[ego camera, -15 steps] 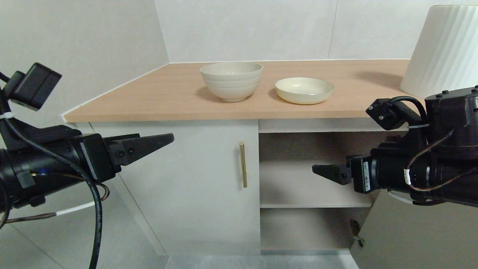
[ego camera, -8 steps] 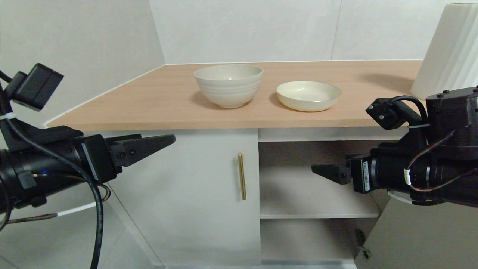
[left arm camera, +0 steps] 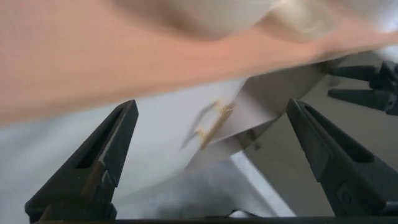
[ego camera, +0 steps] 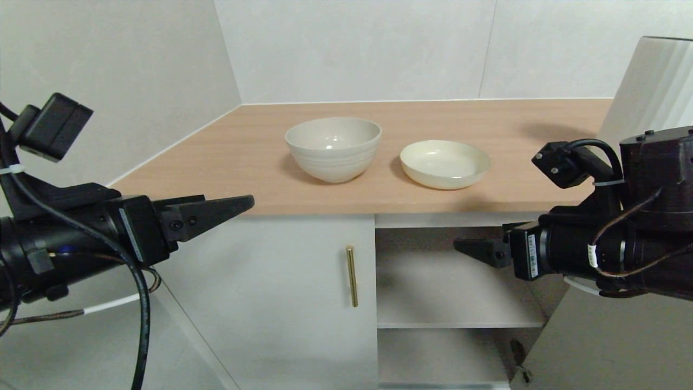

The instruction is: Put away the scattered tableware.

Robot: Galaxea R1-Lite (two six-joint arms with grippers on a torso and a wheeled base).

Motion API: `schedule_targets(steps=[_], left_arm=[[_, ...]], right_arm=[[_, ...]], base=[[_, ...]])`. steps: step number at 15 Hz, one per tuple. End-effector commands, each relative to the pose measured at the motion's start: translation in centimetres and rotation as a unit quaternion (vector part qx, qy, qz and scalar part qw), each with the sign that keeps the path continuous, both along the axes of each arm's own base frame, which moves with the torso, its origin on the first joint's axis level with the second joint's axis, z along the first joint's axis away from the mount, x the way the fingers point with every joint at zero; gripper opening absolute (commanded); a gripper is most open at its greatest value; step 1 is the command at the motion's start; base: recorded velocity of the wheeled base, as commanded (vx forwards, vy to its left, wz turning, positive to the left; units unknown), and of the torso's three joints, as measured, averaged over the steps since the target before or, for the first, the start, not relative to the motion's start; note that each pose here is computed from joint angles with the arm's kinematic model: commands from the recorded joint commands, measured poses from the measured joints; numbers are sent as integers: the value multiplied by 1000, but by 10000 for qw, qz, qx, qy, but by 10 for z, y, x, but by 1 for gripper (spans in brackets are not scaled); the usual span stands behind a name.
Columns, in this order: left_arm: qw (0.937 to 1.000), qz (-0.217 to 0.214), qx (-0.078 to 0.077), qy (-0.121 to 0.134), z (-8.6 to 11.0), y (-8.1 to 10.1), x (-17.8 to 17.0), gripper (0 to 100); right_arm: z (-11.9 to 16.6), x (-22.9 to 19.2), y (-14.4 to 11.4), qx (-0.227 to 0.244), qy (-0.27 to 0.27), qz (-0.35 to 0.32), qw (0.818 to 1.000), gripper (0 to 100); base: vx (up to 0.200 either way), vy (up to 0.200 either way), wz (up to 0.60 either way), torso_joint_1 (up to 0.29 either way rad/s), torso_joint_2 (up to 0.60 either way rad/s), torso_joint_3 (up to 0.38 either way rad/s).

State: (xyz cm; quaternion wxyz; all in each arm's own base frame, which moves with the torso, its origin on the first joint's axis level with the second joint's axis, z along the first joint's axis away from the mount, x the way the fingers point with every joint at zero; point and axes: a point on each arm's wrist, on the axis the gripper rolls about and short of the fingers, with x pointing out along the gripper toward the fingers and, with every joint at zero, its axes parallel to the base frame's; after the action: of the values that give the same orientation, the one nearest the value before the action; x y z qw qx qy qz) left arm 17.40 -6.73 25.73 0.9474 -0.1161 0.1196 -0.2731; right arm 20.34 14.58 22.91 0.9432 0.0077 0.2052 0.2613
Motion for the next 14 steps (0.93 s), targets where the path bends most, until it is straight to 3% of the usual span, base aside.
schedule_targets(steps=[1,11,14], left_arm=[[10000,13,13,62,-2,-1,3,100],[9992,-2,124,381,-15,-7,20,100],[9985,-384,44,395,-11,-12,24,100]], right_arm=[[0,0,-1,-2,1,-12,10000,100],[-1,4,0,32,-41,-35,10000,100],[-7,15,5,46,-86,-83,9999,100]], base=[[0,0,0,105,-520,-281],[0,0,0,185,-477,-293],[0,0,0,191,-447,-255]])
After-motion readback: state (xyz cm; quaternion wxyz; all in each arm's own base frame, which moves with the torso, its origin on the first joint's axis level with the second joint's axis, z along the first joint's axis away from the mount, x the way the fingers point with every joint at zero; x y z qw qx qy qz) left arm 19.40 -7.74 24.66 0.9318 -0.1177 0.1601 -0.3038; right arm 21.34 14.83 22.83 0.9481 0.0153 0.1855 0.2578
